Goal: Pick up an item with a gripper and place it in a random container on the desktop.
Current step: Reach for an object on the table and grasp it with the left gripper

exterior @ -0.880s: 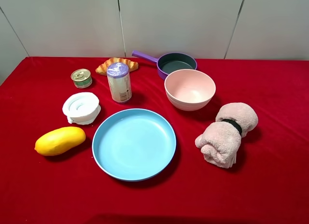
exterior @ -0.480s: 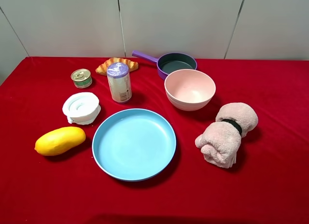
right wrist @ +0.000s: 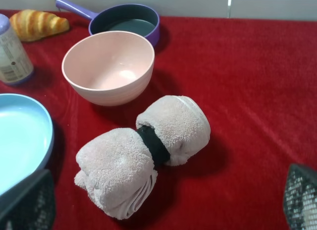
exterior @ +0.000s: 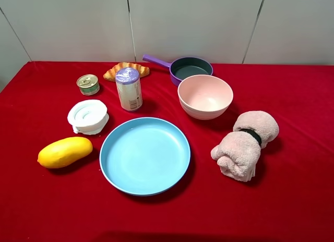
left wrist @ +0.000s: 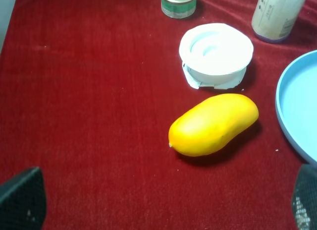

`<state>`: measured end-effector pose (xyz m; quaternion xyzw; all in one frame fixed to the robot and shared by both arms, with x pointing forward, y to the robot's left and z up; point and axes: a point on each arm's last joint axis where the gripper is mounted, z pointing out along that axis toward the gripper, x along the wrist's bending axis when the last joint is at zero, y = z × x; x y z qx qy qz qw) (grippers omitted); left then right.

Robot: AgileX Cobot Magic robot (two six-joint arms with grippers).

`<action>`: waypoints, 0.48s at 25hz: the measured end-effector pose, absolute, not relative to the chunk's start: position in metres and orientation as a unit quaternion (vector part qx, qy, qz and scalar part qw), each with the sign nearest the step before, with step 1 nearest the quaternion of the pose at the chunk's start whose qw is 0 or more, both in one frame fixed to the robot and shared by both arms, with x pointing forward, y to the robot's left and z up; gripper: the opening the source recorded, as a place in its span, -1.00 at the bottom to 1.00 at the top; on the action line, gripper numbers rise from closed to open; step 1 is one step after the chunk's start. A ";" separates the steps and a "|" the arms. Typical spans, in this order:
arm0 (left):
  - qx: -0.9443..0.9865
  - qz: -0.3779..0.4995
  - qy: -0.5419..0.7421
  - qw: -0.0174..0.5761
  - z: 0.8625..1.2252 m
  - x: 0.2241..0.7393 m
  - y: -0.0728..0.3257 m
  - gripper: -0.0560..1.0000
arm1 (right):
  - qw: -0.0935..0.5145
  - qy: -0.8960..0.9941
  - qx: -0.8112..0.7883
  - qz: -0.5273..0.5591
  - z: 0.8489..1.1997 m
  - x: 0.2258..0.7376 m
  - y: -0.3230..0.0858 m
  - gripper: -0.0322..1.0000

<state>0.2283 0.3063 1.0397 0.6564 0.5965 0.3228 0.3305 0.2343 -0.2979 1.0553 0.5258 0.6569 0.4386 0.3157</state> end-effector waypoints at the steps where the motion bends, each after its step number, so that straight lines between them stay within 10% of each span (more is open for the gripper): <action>1: 0.656 0.323 0.596 0.330 1.040 0.228 0.306 0.98 | 0.316 0.657 0.526 0.439 1.055 0.234 -0.298 0.40; 12: 0.656 0.325 0.597 0.329 1.040 0.228 0.307 0.98 | 0.316 0.657 0.526 0.439 1.055 0.234 -0.298 0.40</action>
